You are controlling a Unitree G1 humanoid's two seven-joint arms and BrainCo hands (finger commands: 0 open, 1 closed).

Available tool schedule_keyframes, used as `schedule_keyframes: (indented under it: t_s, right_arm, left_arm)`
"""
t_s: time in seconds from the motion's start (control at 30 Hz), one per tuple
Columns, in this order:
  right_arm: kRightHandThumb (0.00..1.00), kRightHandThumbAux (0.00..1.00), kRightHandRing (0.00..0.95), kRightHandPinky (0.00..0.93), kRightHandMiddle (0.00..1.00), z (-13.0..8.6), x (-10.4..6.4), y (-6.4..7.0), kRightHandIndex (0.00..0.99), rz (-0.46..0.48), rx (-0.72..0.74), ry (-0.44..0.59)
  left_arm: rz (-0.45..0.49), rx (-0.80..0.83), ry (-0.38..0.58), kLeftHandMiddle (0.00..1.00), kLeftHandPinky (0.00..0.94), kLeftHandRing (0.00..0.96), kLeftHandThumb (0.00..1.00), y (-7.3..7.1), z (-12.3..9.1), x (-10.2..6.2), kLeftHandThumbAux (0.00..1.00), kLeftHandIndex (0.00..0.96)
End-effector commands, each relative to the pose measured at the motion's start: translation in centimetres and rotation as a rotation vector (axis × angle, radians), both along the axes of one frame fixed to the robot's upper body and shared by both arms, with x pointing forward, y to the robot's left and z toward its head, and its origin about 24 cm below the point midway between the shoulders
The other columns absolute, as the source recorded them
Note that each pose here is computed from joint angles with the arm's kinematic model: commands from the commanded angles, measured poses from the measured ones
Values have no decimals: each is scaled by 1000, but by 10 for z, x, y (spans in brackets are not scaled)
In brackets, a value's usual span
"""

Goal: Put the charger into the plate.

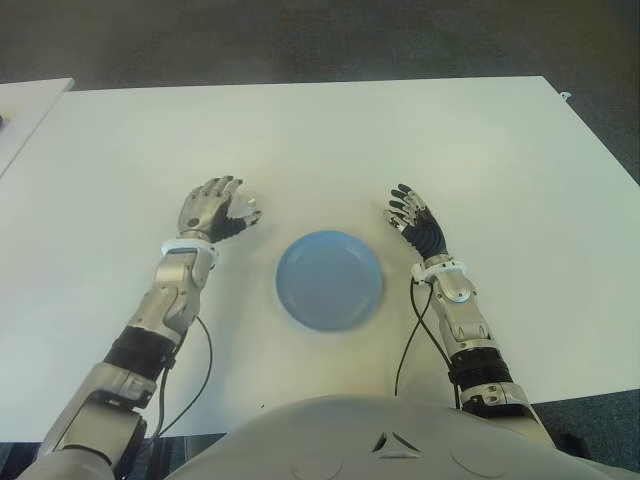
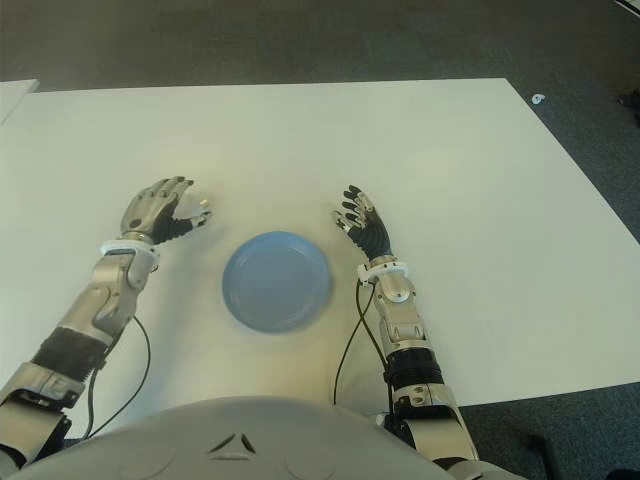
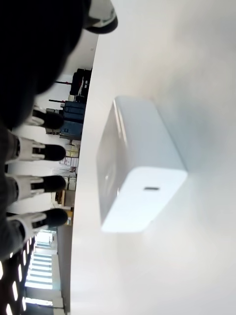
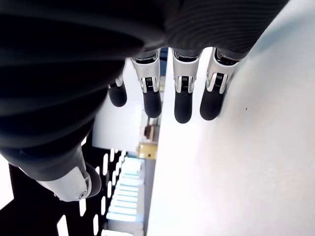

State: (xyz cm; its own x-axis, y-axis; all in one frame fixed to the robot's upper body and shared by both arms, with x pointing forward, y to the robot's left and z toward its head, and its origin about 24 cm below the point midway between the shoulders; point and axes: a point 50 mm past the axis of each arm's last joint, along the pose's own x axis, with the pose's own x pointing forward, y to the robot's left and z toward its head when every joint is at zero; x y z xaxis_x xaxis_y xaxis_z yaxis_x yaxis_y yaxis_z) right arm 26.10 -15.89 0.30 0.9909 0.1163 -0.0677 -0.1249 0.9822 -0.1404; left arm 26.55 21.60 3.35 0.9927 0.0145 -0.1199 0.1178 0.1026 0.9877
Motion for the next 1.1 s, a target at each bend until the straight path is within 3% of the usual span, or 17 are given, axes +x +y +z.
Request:
schedule_keyframes:
  t_s: [0.03, 0.5, 0.7, 1.1]
  right_arm:
    - [188, 651, 137, 128, 141, -8, -4, -3, 0, -9, -4, 33]
    - [198, 632, 154, 139, 157, -8, -4, -4, 5, -8, -6, 28]
    - [202, 622, 152, 139, 152, -8, -4, -4, 4, -6, -3, 21]
    - [189, 614, 151, 141, 151, -8, -5, -5, 4, -5, -14, 18]
  left_arm:
    - [9, 50, 34, 0, 0, 0, 191, 2, -2, -4, 265, 0]
    - [52, 106, 87, 0, 0, 0, 174, 9, 0, -6, 260, 0]
    - [92, 122, 122, 0, 0, 0, 170, 20, -9, -7, 255, 0]
    - [137, 131, 158, 0, 0, 0, 158, 27, -16, -7, 230, 0]
